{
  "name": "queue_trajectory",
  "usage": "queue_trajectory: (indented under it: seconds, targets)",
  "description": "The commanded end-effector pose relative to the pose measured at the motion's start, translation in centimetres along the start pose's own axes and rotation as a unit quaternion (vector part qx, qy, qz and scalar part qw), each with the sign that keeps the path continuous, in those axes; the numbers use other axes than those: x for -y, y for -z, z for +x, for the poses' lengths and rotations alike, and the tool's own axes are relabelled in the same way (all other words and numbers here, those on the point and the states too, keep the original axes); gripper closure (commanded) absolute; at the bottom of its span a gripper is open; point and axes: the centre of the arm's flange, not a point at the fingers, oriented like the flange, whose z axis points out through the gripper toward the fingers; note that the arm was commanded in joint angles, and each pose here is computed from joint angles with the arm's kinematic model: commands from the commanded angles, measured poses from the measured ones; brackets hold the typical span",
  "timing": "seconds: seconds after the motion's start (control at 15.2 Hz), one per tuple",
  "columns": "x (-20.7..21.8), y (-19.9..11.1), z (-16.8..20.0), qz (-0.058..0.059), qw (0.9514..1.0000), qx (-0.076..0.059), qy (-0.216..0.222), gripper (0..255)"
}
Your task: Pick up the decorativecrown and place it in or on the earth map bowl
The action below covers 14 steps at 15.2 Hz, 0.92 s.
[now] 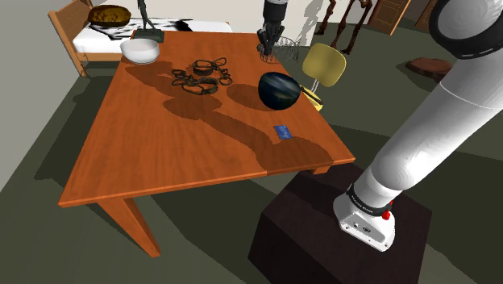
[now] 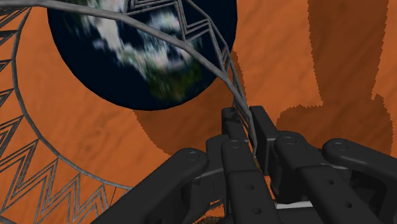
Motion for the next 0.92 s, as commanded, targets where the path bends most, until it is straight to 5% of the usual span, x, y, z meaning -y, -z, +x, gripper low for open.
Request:
queue_trajectory:
  seconds: [0.0,0.86]
  targets:
    - [-0.2,-1.0,0.0,0.0,1.0,0.0,0.0,255]
    - [0.1,-6.8,-0.3,0.0,1.0,0.0,0.0,255]
